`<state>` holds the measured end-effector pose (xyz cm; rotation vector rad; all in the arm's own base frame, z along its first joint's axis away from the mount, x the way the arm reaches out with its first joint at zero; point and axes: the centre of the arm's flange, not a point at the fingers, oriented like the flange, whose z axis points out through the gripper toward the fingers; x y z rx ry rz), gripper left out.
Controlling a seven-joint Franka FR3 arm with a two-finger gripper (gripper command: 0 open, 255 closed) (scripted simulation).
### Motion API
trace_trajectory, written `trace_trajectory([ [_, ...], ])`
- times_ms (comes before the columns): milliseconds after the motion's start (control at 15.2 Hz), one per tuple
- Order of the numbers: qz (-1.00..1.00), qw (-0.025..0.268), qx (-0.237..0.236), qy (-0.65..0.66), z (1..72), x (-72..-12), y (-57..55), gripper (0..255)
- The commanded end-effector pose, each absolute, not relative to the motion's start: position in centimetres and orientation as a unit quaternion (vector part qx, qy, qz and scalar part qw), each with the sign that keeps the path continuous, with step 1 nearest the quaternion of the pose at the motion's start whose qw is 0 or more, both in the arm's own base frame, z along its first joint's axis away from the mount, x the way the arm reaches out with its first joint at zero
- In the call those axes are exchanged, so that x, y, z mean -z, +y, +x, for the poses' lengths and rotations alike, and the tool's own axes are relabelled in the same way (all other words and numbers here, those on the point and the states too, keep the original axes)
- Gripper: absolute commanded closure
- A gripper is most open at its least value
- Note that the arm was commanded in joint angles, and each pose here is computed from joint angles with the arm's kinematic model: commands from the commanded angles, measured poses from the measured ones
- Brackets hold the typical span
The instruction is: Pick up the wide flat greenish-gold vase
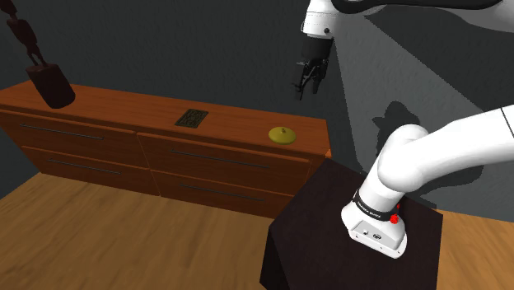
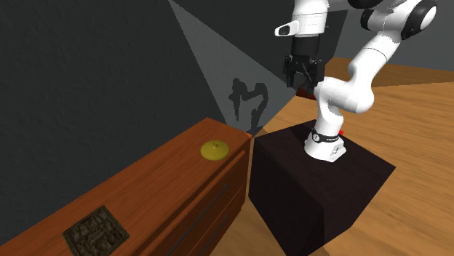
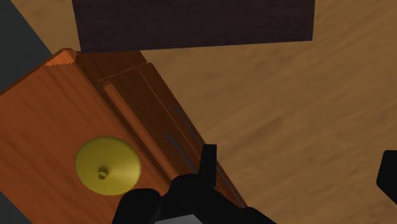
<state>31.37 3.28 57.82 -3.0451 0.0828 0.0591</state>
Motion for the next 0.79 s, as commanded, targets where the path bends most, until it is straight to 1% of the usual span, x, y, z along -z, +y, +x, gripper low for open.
trace_trajectory([
  [0, -0.998, 0.047, -0.019, 0.027, 31.4, -57.8, 3.3, 0],
  [726, -1.000, 0.024, -0.011, 0.008, 37.0, -47.6, -4.4, 0],
])
